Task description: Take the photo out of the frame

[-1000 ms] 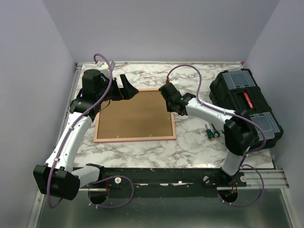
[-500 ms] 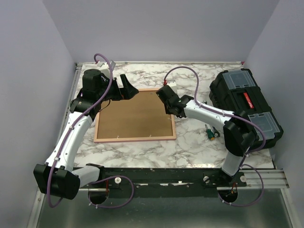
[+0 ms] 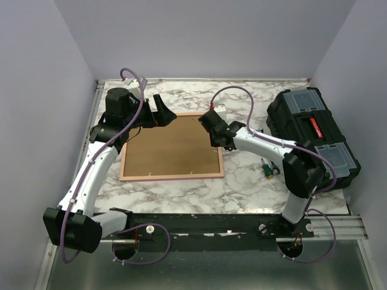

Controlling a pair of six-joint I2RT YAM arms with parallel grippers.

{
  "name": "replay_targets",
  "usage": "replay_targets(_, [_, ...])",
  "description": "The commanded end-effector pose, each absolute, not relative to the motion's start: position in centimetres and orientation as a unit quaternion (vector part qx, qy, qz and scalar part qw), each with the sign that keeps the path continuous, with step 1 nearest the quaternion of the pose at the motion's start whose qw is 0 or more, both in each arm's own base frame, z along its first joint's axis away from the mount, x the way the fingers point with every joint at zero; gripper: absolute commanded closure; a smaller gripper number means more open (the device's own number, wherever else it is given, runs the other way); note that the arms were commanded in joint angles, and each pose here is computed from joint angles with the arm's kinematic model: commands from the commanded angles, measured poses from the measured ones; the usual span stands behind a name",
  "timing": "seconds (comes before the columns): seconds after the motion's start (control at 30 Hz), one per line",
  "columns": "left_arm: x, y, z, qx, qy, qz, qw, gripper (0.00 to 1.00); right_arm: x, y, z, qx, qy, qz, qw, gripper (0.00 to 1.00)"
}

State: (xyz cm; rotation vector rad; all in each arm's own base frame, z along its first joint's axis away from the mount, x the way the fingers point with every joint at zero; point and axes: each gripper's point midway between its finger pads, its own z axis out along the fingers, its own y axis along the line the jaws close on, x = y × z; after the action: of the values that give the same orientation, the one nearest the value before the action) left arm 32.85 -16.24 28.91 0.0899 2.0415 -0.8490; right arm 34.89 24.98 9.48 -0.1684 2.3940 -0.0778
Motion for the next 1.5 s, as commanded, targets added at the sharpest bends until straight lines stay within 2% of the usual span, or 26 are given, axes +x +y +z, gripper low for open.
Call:
replay_targets(0.0, [32.9, -16.4, 28.7, 0.043, 0.823, -0.349, 0.446, 0.02, 32.5, 24.2, 8.3, -0.064, 0.946, -0.035, 0.316, 0.99])
replay_targets(0.43, [33.0, -16.5, 28.6, 0.043, 0.824, -0.351, 0.443, 0.02, 30.9, 25.4, 9.5, -0.066, 0.948, 0.021, 0.311, 0.99])
replay_targets(0.67, [32.9, -16.5, 28.5, 0.043, 0.824, -0.352, 0.442, 0.02, 31.3, 27.0, 11.5, -0.086, 0.933, 0.074, 0.342, 0.99])
replay_targets(0.87, [33.0, -16.6, 28.4, 0.043, 0.824, -0.355, 0.439, 0.02, 32.9, 26.2, 13.3, -0.075, 0.921, 0.046, 0.379, 0.99])
replay_targets(1.03, [33.0, -16.6, 28.3, 0.043, 0.825, -0.353, 0.439, 0.02, 34.2, 25.1, 11.9, -0.078, 0.921, -0.016, 0.381, 0.99])
replay_targets(1.47, [33.1, -16.7, 28.1, 0.043, 0.826, -0.355, 0.436, 0.02, 34.3, 25.5, 10.3, -0.095, 0.921, -0.012, 0.377, 0.99])
